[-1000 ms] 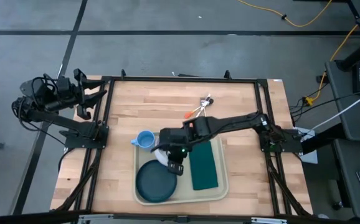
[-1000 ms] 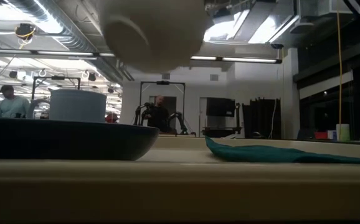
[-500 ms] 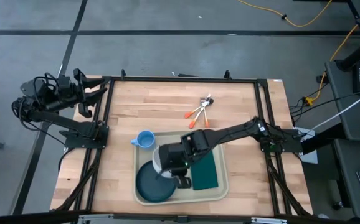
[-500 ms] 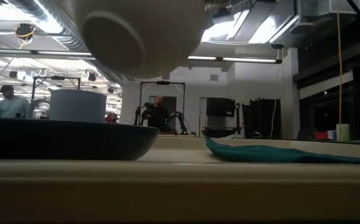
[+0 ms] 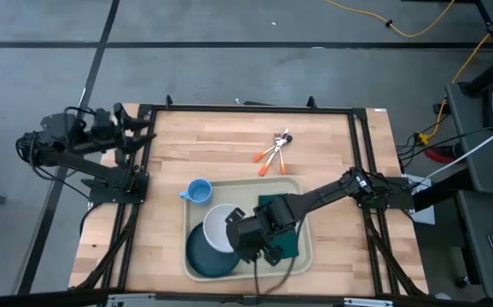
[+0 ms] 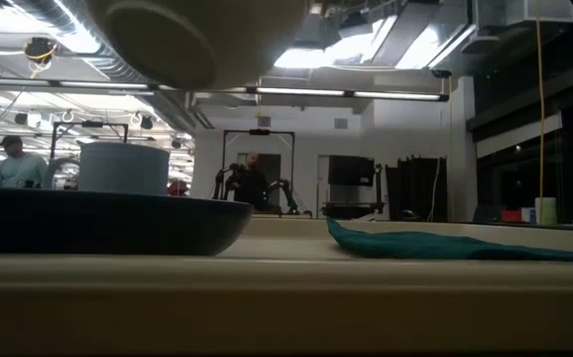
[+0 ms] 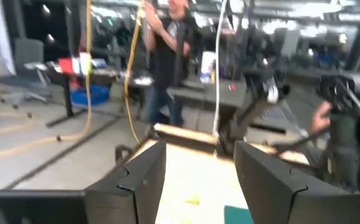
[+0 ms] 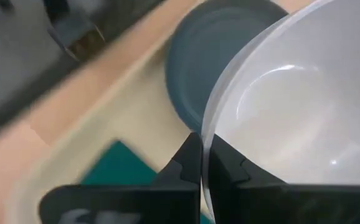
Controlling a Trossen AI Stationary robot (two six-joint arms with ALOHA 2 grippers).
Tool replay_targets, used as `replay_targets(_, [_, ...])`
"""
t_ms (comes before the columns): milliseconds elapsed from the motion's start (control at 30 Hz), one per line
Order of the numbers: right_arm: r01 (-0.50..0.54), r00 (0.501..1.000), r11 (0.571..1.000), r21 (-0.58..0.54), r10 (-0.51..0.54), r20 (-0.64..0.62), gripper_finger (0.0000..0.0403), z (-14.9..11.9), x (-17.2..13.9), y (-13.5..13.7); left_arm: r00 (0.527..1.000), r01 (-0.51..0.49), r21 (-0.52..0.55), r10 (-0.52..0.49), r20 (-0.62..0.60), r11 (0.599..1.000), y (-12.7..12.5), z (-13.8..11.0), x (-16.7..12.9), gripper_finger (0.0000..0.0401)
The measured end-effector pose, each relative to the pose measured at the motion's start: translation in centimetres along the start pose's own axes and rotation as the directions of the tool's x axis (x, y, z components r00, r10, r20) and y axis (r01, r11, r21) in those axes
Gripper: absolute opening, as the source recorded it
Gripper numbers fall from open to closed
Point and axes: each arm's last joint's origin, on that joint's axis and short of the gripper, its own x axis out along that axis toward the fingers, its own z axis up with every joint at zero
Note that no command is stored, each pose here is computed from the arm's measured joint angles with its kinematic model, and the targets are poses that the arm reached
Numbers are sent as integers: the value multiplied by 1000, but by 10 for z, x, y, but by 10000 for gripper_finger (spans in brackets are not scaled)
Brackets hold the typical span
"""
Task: Set up tray
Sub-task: Put the white bowl on top of the green plate on the light brown serving tray
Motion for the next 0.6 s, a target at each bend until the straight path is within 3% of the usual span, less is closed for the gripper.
replay_targets(267, [149,980,976,-158,-167,-109,10,-3,0,-1,990,70,66,-61,-129,995,-14,-9,23,184])
replay_targets(433, [109,986,970,-219,-133,-96,10,-2,0,0,962,187,152,-150,-228,970,-27,-17,43,184])
replay_targets(600, [58,991,975,-214,-82,-103,10,-4,0,3,888,354,248,-240,-393,902,-37,-32,58,184])
